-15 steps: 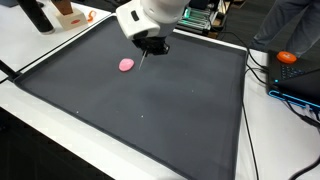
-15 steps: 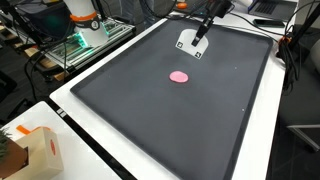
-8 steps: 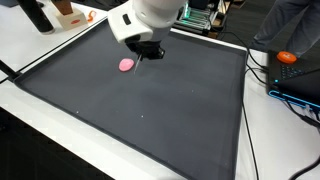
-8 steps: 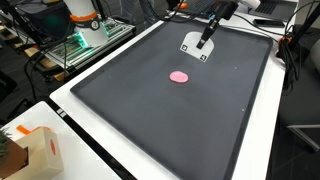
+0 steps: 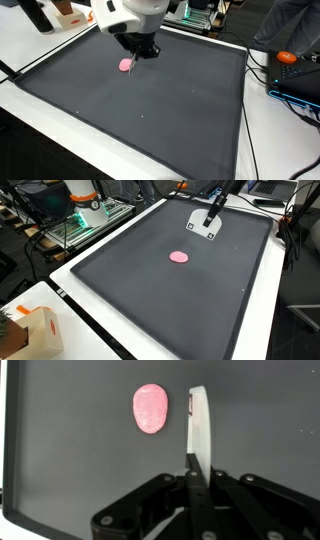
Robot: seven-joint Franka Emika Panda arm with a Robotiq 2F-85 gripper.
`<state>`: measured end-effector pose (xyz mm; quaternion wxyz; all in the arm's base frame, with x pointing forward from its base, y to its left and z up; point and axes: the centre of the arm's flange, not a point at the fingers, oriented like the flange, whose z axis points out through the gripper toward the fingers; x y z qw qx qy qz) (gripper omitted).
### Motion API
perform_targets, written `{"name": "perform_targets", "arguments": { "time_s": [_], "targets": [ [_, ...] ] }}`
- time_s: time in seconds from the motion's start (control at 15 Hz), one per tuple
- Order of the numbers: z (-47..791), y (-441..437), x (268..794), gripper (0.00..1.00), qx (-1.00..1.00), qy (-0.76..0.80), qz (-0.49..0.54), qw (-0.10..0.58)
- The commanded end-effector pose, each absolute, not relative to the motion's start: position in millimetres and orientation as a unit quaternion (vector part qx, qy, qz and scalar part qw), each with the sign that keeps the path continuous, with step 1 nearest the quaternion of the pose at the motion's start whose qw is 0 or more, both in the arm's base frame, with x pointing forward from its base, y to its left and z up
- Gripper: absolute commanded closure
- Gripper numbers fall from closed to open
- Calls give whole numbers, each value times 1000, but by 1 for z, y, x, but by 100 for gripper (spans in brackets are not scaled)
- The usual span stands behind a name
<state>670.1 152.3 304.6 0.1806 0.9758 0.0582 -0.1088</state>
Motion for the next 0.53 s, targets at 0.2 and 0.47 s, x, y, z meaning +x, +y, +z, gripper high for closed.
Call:
{"name": "perform_targets", "arguments": {
  "time_s": [0.2,0.47],
  "targets": [
    [328,123,691,99,986,12,-107,124],
    [342,87,697,99,990,-21,-101,95]
  ]
}}
